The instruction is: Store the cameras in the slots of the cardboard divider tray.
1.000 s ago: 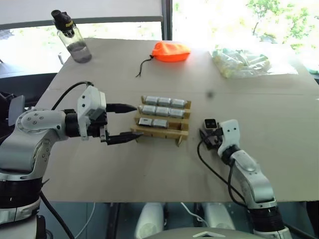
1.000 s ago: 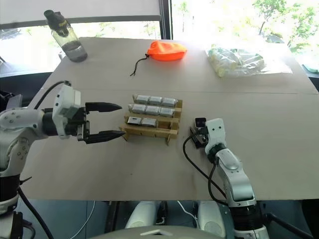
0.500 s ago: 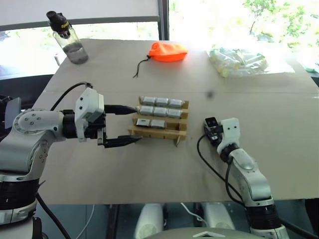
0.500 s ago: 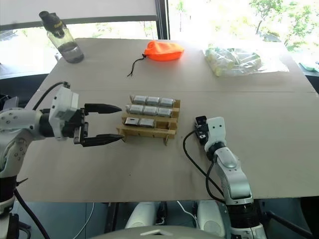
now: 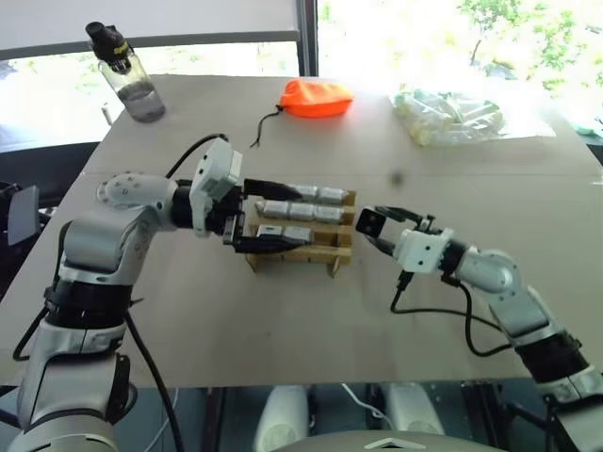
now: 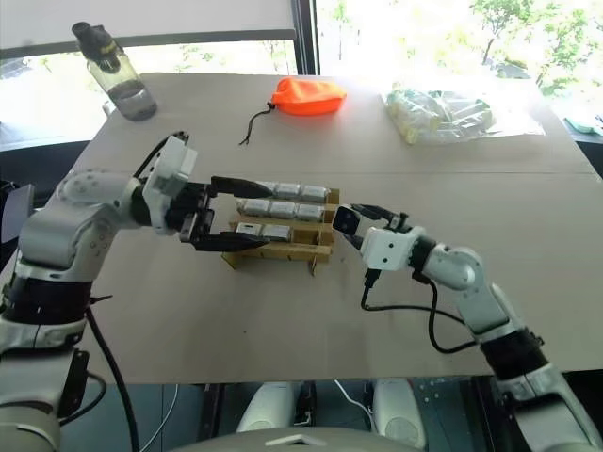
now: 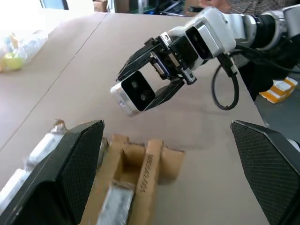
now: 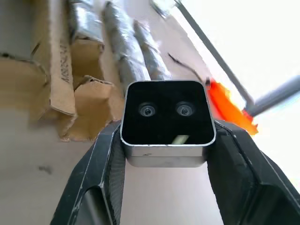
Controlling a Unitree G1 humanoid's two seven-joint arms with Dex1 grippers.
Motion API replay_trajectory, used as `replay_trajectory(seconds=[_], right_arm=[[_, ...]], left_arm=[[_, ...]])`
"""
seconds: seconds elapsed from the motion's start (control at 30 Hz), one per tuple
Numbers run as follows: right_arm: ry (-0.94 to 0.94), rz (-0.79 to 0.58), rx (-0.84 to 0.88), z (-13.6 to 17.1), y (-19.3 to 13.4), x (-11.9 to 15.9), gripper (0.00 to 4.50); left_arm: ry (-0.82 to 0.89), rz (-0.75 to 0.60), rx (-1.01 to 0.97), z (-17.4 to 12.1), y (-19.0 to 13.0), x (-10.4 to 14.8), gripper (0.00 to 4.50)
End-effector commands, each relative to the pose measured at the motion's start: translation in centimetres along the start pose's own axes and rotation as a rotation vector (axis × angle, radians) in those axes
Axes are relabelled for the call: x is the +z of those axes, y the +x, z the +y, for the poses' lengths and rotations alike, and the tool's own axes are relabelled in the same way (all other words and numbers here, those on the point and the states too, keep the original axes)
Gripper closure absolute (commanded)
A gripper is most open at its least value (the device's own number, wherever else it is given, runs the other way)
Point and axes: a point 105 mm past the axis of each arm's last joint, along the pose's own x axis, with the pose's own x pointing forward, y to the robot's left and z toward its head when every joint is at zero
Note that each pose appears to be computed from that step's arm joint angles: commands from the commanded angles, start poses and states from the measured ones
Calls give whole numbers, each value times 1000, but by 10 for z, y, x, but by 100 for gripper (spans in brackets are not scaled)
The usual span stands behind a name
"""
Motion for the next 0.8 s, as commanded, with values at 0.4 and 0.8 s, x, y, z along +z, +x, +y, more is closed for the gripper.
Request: replay_trajectory(seconds=[0.4, 0.8], right_arm=[[-604, -236, 18, -18, 28, 51, 260], [-604, -241, 2, -14, 29, 46, 260]], left_arm=[[-44, 46, -123, 27, 36, -4, 0], [-74, 59, -178, 17, 40, -7, 195]])
